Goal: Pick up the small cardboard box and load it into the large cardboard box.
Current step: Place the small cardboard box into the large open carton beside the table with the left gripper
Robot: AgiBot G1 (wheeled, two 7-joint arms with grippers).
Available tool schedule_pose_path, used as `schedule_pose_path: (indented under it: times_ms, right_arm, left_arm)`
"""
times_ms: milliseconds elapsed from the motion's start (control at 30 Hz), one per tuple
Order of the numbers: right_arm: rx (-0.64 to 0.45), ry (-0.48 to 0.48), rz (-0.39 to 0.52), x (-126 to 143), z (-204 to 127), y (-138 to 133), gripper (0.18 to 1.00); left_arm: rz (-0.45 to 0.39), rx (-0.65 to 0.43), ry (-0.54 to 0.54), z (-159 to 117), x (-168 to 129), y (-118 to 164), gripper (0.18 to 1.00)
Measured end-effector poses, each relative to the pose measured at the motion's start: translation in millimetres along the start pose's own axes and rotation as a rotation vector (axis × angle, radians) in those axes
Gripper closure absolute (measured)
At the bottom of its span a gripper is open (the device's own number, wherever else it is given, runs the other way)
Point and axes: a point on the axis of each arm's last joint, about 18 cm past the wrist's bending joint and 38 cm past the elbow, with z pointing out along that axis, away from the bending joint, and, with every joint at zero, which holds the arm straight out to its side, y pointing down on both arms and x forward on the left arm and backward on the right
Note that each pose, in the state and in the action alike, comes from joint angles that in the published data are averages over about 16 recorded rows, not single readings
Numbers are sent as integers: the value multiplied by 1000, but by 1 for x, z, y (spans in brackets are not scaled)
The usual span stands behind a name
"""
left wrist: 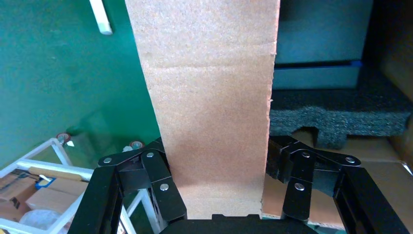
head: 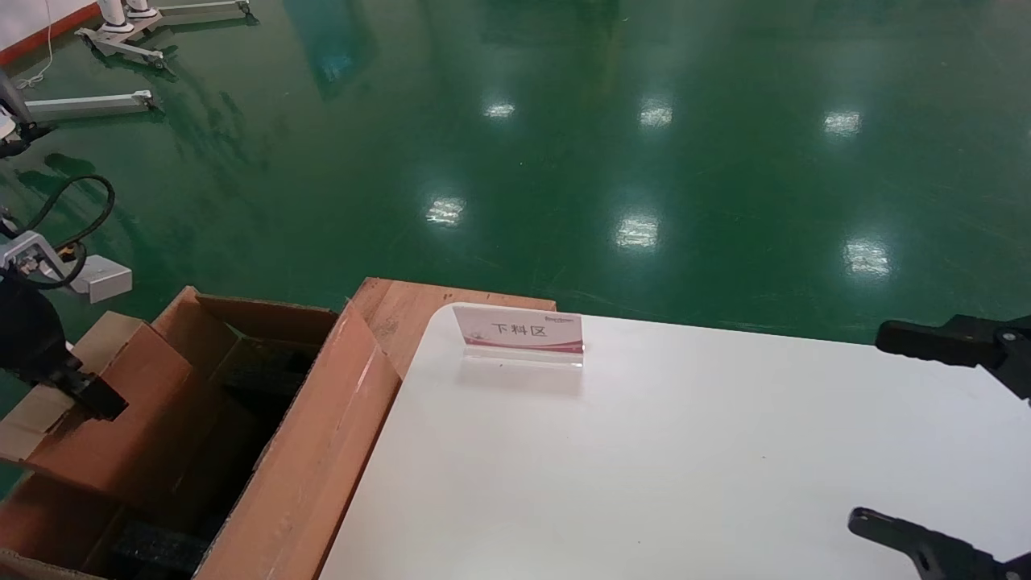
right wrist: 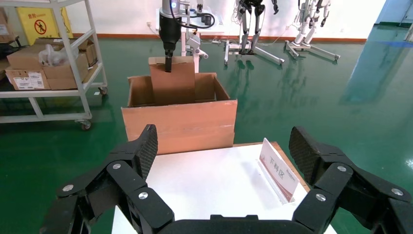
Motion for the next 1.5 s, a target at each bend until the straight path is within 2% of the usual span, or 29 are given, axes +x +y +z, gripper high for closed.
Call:
schedule_pose_path:
  times_ms: [500, 967, 1500]
  right_arm:
    - [0, 0, 0, 0, 0, 0, 178]
    - [0, 0, 0, 0, 0, 0, 178]
    - [0, 1, 0, 0, 0, 0, 178]
  left_arm:
    - [-4, 58, -46, 28, -1, -13, 942]
    - [-6, 39, -49, 50, 6, -12, 942]
    - [-16, 33, -61, 58, 4, -8, 917]
